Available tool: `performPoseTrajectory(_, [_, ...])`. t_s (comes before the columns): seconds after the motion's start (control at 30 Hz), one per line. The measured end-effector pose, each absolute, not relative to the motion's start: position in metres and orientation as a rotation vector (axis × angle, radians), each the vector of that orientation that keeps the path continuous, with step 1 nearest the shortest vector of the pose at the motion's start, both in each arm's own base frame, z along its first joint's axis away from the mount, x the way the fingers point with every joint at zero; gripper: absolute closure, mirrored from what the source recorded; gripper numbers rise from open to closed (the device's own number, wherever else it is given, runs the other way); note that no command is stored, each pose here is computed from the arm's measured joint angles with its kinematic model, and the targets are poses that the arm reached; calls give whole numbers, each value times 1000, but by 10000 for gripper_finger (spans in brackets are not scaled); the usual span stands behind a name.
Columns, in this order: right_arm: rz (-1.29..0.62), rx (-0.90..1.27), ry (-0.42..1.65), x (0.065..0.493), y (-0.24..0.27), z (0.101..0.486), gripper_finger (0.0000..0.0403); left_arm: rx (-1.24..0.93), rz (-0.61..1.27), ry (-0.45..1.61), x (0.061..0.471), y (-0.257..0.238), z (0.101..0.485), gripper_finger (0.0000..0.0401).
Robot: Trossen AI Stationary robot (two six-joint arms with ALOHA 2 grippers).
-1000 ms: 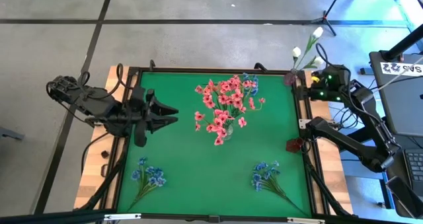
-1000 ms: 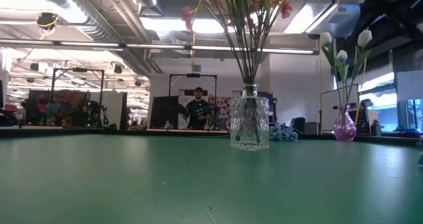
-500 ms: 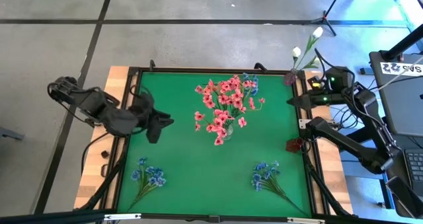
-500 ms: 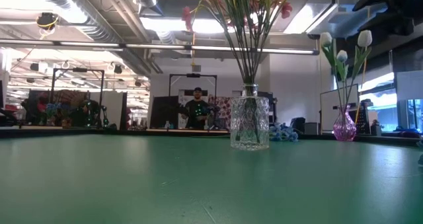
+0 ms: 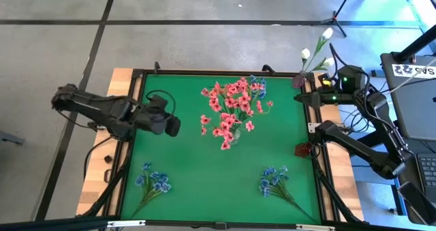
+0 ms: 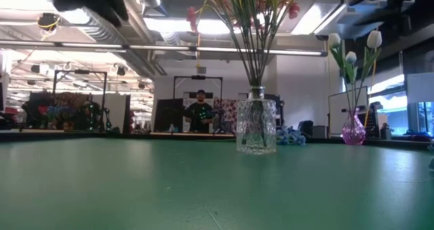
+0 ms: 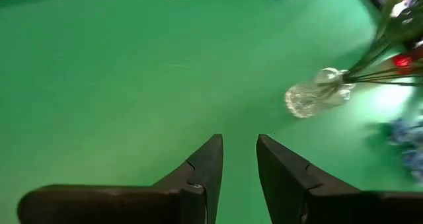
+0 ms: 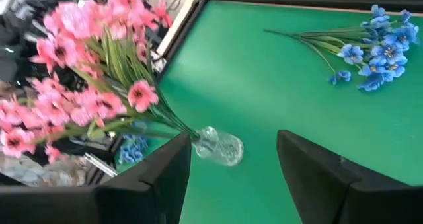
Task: Sort flowers into vase by color
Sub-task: Put the top blue flowers into the red vase
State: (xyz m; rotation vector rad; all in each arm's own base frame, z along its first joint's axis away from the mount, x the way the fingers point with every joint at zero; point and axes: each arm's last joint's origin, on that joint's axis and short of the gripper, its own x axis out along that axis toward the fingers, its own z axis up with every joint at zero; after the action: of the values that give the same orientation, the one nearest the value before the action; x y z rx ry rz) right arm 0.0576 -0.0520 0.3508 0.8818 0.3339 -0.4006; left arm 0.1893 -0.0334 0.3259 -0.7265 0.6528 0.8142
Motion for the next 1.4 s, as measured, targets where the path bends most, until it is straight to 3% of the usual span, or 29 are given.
performPoseTrajectory(0.4, [-410,942,271,75,-76,356,180,-596,781,795,192,20,291,356])
performPoseTrajectory(0.67, [-481,1029,264,82,-89,353,180,-603,593,767,198,76,246,373])
performPoseTrajectory(0.8, [-492,1031,237,80,-87,355,180,-572,621,723,192,102,232,362])
performPoseTrajectory(0.97, [-456,989,201,72,-74,361,180,-604,389,615,196,130,224,326])
performPoseTrajectory(1.13, [-604,937,148,64,-70,362,180,-529,393,613,209,156,201,279])
performPoseTrajectory(1.4, [-666,924,135,63,-71,362,180,-215,314,699,240,188,170,254])
